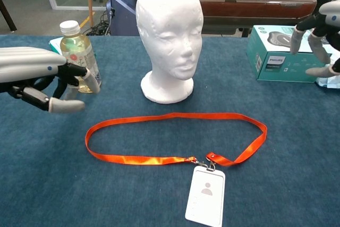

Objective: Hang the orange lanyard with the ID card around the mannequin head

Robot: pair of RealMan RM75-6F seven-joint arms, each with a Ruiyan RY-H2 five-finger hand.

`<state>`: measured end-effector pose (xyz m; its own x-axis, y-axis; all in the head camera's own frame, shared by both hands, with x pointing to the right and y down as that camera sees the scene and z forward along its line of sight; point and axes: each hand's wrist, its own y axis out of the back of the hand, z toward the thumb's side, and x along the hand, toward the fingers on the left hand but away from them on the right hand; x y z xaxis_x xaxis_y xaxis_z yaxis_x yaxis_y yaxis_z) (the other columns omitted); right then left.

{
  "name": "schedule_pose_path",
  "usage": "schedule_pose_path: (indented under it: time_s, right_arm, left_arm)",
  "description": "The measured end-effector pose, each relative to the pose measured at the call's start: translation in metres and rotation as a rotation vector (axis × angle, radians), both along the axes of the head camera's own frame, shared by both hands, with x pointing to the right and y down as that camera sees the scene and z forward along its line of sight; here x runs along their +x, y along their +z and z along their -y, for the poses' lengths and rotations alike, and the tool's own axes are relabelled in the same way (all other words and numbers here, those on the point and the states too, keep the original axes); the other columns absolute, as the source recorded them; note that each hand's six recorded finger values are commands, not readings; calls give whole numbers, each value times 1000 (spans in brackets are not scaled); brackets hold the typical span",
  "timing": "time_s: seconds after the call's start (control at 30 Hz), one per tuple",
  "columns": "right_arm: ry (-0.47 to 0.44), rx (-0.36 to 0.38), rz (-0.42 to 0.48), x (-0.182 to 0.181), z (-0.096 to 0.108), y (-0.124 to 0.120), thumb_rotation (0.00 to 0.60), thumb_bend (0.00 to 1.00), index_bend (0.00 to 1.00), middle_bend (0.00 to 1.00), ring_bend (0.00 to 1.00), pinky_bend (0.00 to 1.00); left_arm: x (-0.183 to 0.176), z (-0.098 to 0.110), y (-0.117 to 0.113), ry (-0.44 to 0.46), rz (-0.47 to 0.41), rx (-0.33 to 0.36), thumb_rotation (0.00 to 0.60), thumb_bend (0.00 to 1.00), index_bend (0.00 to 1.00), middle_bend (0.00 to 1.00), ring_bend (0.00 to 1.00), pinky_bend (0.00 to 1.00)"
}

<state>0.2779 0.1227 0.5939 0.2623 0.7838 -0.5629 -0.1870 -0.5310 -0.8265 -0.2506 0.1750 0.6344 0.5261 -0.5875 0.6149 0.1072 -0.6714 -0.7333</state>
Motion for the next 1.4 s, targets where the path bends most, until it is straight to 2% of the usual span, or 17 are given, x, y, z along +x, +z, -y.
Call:
schedule_pose_path:
  time_s: [0.13,0.27,0.33,0.4,0.47,0.63,0.83,1.03,1.1,1.23,1.3,1.4]
  right_arm:
    - [10,12,-17,7,1,-2,600,271,401,642,702,872]
    - [19,7,-28,11,-1,-2,600,270,401,642,702,872]
    - [23,-1,-33,14,-2,-1,600,270,401,642,702,872]
    - [29,-5,-33,15,-3,0,600,271,401,642,702,872]
    - [35,-8,-30,17,-3,0,600,271,401,642,702,872]
    - [42,-14,-29,21,-3,0,600,270,401,644,703,872]
    - [41,-25,-25,21,-5,1,600,270,401,647,705,872]
    - [40,-32,-21,21,-6,1,600,270,401,647,705,872]
    - [40,-33,-22,21,-7,1,600,271,401,647,705,872]
    - [43,-37,-22,22,-8,1,600,271,401,647,705,872]
    - [44,-39,-22,23,-8,1,600,271,401,648,705,872]
    - [46,-42,-20,23,-9,1,600,270,402,647,705,872]
  left_arm:
    - [15,1,10,-5,20,20,246,215,239,535,535,692]
    - [28,2,17,-19,25,26,244,215,220,555,613,720]
    - [33,3,19,-16,32,35,244,215,219,613,697,800]
    - [38,4,21,-13,42,44,247,215,229,717,807,908]
    - [43,6,24,-8,59,57,264,214,253,798,884,965]
    - [52,8,34,-25,98,51,341,215,366,909,990,996]
    - [62,10,46,-65,125,16,362,215,415,944,1000,1000]
    - [73,13,56,-81,162,6,414,215,442,952,1000,1000]
    - [74,15,59,-83,182,13,472,215,444,952,1000,1000]
    - [72,19,67,-100,226,23,529,215,455,952,1000,1000]
    - [71,19,71,-110,234,14,584,215,456,952,1000,1000]
    - [69,20,77,-122,248,2,600,215,457,953,1000,1000]
